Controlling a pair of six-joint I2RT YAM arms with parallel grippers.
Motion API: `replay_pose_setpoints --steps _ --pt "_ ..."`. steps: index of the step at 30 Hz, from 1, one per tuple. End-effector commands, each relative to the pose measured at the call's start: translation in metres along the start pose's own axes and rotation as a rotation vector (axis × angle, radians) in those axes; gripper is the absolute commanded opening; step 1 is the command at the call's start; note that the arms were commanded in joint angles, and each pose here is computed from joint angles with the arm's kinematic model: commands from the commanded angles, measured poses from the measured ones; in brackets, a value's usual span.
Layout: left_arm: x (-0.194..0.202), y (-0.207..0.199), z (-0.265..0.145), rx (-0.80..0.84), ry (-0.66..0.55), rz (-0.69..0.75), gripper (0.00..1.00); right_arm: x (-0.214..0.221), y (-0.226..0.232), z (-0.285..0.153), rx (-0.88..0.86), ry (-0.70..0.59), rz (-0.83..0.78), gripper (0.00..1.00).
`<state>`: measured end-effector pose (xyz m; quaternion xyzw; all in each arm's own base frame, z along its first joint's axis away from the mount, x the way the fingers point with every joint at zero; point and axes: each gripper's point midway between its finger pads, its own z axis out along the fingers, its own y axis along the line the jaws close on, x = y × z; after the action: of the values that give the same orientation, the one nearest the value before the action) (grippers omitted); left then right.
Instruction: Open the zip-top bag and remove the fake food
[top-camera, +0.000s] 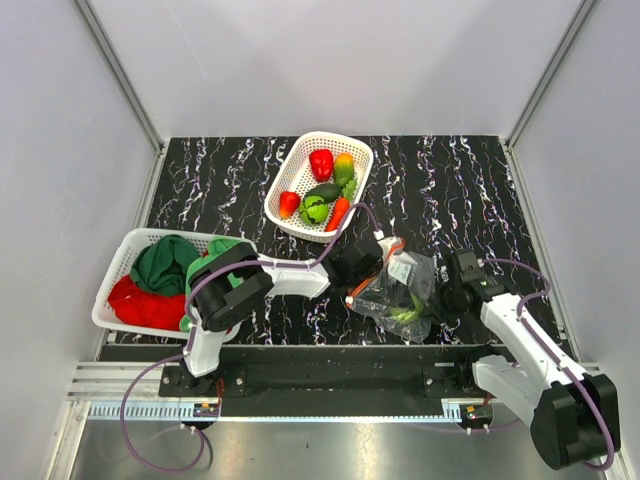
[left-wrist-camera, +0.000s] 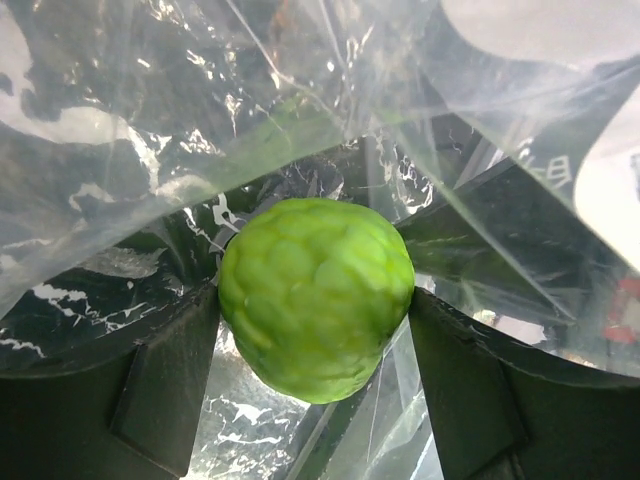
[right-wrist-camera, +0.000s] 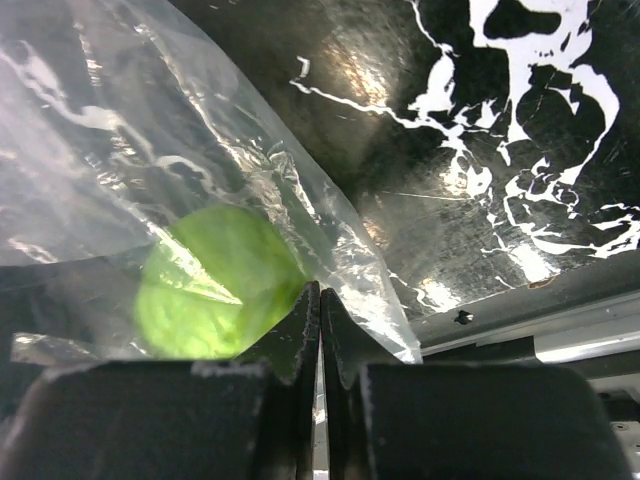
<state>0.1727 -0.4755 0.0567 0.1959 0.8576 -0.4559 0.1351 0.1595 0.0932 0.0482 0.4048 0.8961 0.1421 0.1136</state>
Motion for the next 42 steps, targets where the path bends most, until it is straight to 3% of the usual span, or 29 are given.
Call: replay_pose_setpoints --steps 1,5,9,11,13,16,28,37,39,42 --pt "-0.009 -0.024 0.008 0.081 -0.012 0.041 0.77 -0.001 0.025 0.0 -0.099 0.015 -0.022 0.05" --pt "-0.01 -0.022 0.011 0.084 -0.023 0.047 0.67 -0.002 0.031 -0.007 -0.125 0.014 -0.063 0.08" --pt "-0.014 -0.021 0.008 0.084 -0.049 0.058 0.35 -0.011 0.031 -0.016 -0.131 -0.043 -0.09 0.1" --pt "-0.017 -0.017 0.005 0.062 -0.061 0.07 0.29 -0.018 0.028 -0.019 -0.109 -0.085 -0.094 0.11" --pt "-0.022 -0.016 0.0 0.048 -0.08 0.079 0.14 -0.023 0.028 -0.02 -0.099 -0.106 -0.099 0.11" --pt "-0.03 -0.014 -0.007 0.01 -0.105 0.103 0.0 -0.029 0.029 -0.022 -0.086 -0.13 -0.105 0.13" --pt "-0.052 -0.043 -0.048 -0.023 -0.124 0.224 0.0 -0.053 0.043 -0.009 -0.088 -0.222 -0.12 0.15" --pt "-0.06 -0.054 -0.063 -0.004 -0.108 0.28 0.0 -0.066 0.054 0.017 -0.077 -0.188 -0.146 0.13" --pt "-0.071 -0.05 -0.073 -0.038 -0.139 0.28 0.0 -0.074 0.05 0.012 -0.051 -0.225 -0.166 0.22" --pt "-0.095 -0.038 -0.1 -0.106 -0.208 0.271 0.0 -0.078 0.046 0.002 -0.056 -0.241 -0.193 0.48"
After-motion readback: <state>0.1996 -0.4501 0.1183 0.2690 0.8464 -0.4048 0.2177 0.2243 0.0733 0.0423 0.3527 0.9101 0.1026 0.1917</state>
